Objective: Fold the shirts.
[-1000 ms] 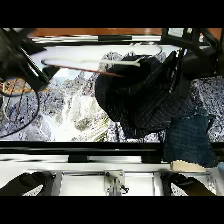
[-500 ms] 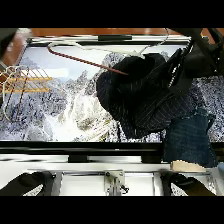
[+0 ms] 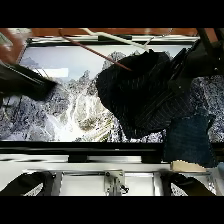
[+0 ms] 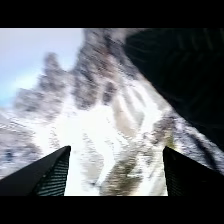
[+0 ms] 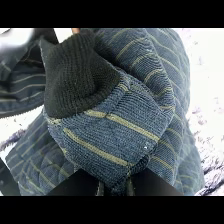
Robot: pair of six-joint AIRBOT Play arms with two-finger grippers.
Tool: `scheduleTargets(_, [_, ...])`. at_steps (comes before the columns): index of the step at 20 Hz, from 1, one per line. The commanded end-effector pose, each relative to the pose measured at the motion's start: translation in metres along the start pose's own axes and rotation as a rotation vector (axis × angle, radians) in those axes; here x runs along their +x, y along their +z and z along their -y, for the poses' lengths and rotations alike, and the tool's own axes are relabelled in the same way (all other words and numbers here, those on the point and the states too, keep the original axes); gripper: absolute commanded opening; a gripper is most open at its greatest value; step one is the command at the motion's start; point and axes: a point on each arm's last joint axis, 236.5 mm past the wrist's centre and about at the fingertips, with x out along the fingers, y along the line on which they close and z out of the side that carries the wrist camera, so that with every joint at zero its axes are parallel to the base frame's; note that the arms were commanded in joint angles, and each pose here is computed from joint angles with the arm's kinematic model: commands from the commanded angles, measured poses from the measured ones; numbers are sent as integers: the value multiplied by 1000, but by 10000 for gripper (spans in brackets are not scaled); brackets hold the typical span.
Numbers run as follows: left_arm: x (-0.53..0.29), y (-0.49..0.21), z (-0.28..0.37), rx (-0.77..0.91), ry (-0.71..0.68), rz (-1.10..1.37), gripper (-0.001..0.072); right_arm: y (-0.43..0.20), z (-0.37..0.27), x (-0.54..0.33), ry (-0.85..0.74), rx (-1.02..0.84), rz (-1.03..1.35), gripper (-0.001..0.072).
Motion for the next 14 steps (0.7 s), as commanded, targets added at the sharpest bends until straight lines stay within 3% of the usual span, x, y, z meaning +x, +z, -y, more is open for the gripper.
scheduleTargets(1, [85, -43, 77, -470, -294, 51, 686, 0, 4, -1, -18, 64, 0, 109])
scheduleTargets(3, [111, -47, 106, -548, -343, 101, 687, -1, 5, -1, -22, 85, -4, 110])
scheduleTargets(13, [140, -49, 153, -476, -387, 126, 683, -8, 12, -1, -53, 106, -33, 110])
scheduleTargets(14, [145, -51, 150, -482, -376, 122, 647, -8, 12, -1, -53, 107, -32, 110])
